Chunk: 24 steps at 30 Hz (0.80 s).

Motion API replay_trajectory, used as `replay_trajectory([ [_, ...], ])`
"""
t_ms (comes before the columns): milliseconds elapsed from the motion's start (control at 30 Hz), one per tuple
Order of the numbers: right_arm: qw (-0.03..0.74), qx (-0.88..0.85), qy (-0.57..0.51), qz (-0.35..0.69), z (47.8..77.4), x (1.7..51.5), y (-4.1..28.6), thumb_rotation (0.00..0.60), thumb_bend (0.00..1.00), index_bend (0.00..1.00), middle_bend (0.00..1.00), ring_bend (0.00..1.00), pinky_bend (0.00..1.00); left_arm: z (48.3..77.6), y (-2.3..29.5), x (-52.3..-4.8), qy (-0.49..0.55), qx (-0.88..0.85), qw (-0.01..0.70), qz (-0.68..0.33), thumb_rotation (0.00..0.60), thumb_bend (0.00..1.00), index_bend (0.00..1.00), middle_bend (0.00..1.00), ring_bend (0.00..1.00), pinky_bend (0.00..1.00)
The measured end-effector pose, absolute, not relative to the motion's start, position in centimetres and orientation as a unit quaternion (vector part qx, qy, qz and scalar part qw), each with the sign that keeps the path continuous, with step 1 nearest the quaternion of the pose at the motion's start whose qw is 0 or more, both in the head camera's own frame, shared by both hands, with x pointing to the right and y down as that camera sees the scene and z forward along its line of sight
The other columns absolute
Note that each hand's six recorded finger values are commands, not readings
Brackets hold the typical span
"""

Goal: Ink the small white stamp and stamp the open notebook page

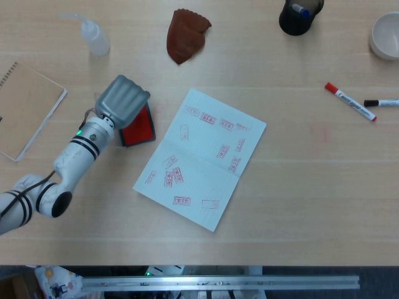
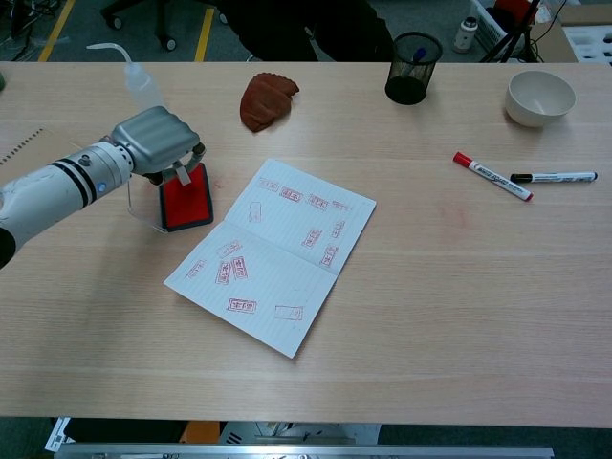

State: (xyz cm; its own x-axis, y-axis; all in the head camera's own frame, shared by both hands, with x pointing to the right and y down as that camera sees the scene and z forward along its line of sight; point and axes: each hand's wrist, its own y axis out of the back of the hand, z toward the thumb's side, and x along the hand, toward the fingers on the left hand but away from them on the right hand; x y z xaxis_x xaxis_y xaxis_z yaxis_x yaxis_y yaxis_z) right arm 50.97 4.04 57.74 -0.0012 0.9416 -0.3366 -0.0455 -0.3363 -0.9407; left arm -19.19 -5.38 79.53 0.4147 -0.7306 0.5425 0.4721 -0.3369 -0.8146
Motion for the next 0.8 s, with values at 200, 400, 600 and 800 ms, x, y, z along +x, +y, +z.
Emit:
replay_trajectory([
  [200, 0.42, -0.567, -0.394, 0.588, 57.7, 51.0, 4.0, 0.6, 0.21, 0.34, 0.4, 0.33, 0.39, 79.9, -5.3, -19.2, 0.102, -0.621, 0.564, -0.534, 0.6, 0.4, 0.52, 1.0, 1.0, 1.0],
  [400, 0.42, -0.566, -0.395, 0.589, 57.6, 51.1, 4.1, 0.6, 0.21, 0.34, 0.4, 0.33, 0.39, 80.1, -5.3, -19.2, 0.102, -0.621, 0.562, -0.536, 0.6, 0.4, 0.52, 1.0, 1.0, 1.0],
  [600, 0.421, -0.565, -0.397, 0.588, 57.5, 51.2, 4.0, 0.6, 0.21, 0.34, 0.4, 0.33, 0.39, 79.5, -5.5, -19.2, 0.111, -0.622, 0.564, -0.532, 0.6, 0.4, 0.52, 1.0, 1.0, 1.0],
  [800, 0.42, -0.568, -0.398, 0.585, 57.6, 51.2, 4.0, 0.6, 0.21, 0.34, 0.4, 0.33, 0.39, 77.5, -5.3, -18.7, 0.125, -0.629, 0.571, -0.512, 0.6, 0.4, 0.52, 1.0, 1.0, 1.0],
])
